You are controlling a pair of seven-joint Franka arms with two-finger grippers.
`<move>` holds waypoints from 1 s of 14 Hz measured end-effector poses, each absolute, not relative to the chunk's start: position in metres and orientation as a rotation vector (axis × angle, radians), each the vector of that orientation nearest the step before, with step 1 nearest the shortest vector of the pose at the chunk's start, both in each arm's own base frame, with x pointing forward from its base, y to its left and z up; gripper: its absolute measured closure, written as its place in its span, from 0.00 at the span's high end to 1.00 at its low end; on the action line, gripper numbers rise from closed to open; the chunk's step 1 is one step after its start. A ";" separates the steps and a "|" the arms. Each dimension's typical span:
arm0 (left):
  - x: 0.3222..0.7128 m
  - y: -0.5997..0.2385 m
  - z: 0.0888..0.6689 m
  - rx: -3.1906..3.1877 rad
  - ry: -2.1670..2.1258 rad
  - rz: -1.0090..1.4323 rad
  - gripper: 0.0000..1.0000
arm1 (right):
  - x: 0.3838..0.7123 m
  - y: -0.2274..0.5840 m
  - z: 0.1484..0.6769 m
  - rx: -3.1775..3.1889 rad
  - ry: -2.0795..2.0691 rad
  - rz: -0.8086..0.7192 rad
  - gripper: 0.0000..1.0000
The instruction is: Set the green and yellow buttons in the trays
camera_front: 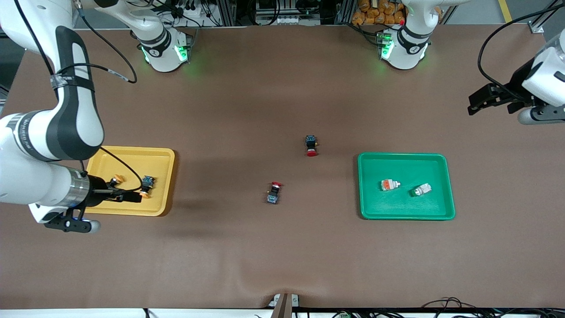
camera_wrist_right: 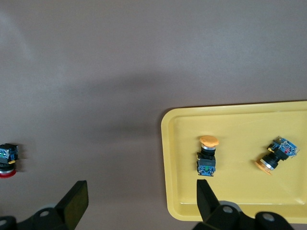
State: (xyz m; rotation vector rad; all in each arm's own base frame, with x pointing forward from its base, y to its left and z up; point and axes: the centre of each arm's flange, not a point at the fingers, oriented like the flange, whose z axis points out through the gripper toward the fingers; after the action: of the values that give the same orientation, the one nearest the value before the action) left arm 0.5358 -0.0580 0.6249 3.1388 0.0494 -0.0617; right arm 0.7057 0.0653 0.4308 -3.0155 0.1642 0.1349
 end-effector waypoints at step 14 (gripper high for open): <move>0.522 -0.059 0.637 3.155 0.042 -0.025 1.00 | 0.648 -0.010 0.609 -3.051 0.226 0.041 1.00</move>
State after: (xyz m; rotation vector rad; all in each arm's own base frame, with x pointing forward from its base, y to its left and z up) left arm 0.5225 -0.0588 0.6370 3.1551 0.0423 -0.0254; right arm 0.6483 -0.0097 0.6093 -3.0513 0.2259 0.0411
